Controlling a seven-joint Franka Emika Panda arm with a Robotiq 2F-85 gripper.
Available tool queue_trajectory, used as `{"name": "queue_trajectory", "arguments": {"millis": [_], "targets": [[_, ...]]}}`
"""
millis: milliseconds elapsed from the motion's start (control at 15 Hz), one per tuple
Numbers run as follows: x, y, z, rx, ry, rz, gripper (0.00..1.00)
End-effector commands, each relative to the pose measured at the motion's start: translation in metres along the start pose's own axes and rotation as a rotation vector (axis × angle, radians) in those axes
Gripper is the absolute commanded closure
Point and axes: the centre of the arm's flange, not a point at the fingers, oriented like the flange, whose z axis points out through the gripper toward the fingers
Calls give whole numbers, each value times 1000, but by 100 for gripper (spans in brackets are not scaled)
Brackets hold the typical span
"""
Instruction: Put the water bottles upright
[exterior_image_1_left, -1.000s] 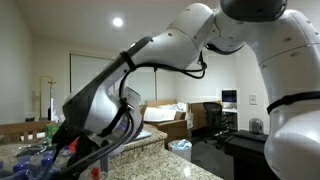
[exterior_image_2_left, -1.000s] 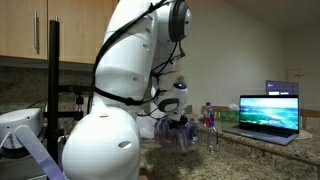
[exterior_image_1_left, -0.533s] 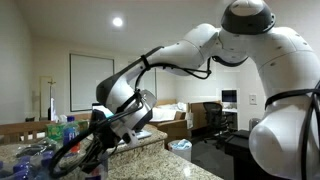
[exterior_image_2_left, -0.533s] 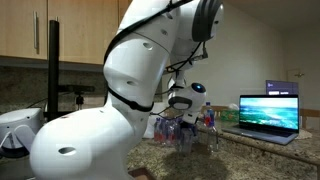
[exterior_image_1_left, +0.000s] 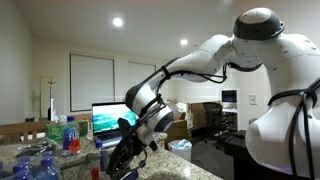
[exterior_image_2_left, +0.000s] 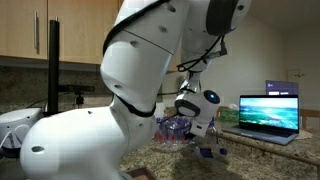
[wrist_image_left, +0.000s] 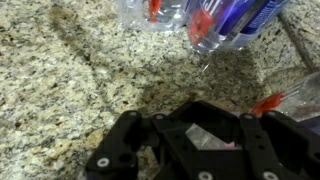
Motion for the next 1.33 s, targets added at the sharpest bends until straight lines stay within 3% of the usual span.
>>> {"name": "queue_trajectory", "arguments": {"millis": [0,200,267,667,1000,1267], "targets": [[5,26,-14,-22,-2,-22,94],[10,26,-16,-4,-10,38,94],[13,25,-18,4,-12,66,70],[11,6,-31,127,173,278,36],[19,1,-34,182,280,483,3],[42,5,-39,213,379,657,0]]}}
